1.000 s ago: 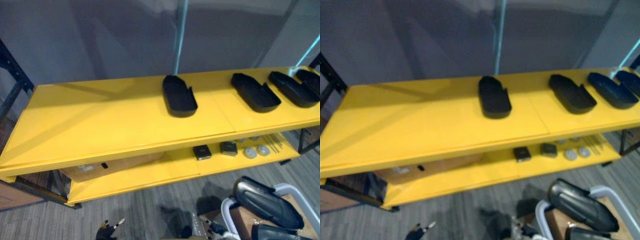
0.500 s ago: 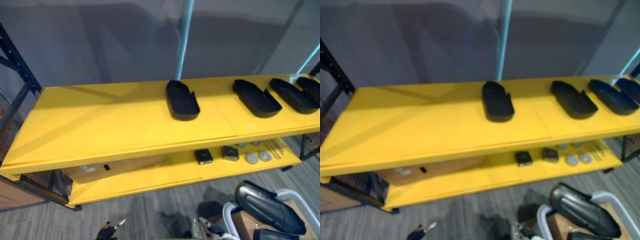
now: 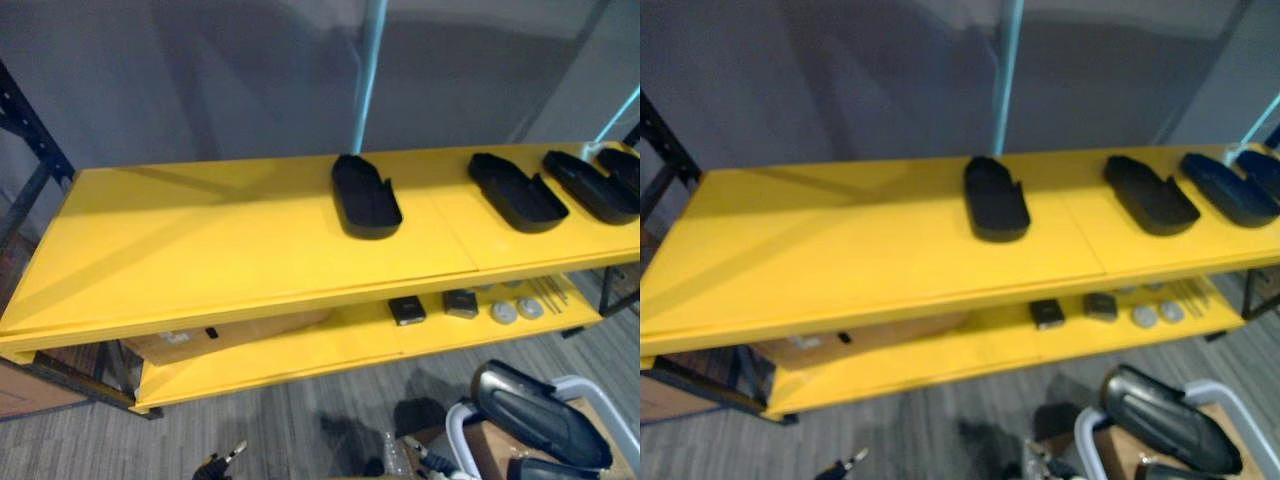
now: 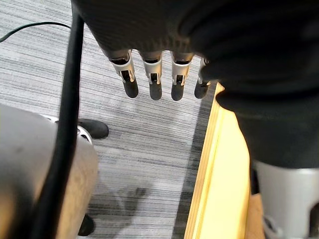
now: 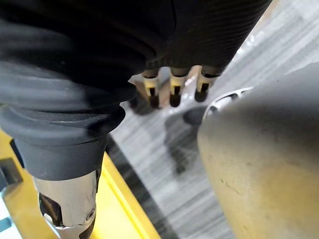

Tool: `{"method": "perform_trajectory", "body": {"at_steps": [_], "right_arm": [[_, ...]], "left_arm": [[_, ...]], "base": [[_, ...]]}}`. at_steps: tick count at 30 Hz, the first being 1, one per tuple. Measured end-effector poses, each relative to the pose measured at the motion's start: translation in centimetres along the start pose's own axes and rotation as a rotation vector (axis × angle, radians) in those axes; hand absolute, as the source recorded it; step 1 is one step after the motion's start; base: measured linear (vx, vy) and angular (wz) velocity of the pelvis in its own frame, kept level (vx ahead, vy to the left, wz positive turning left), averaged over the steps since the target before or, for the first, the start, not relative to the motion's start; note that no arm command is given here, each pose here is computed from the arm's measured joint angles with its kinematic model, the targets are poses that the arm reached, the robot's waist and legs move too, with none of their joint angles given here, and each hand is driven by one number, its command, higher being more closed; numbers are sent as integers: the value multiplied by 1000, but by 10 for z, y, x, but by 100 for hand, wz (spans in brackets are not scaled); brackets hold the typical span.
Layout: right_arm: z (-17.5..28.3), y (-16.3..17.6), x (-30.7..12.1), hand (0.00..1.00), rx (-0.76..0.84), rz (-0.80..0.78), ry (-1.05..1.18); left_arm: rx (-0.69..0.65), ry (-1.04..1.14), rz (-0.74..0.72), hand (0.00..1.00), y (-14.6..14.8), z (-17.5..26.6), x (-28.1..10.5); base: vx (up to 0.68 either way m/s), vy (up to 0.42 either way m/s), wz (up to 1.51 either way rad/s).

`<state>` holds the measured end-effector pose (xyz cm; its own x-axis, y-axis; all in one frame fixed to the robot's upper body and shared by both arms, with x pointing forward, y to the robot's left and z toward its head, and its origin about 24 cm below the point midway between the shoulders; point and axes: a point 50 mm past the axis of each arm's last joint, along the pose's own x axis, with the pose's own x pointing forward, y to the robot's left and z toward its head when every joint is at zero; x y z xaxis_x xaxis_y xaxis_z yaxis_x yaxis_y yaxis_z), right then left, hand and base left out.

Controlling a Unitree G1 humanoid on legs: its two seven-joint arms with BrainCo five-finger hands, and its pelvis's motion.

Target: Walk over and take plastic housings, then place them on the shelf

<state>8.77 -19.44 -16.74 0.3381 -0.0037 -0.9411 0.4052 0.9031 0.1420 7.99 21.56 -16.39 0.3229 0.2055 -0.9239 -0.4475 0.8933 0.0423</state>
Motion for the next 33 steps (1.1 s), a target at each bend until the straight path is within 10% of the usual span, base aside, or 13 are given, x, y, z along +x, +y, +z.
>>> {"method": "perform_trajectory", "body": {"at_steps": [33], "right_arm": [[-13, -23, -7, 0, -62, -22, -10]], "left_arm": [[239, -87, -203, 0, -50, 26, 2]], "base": [[12, -12, -36]]}}
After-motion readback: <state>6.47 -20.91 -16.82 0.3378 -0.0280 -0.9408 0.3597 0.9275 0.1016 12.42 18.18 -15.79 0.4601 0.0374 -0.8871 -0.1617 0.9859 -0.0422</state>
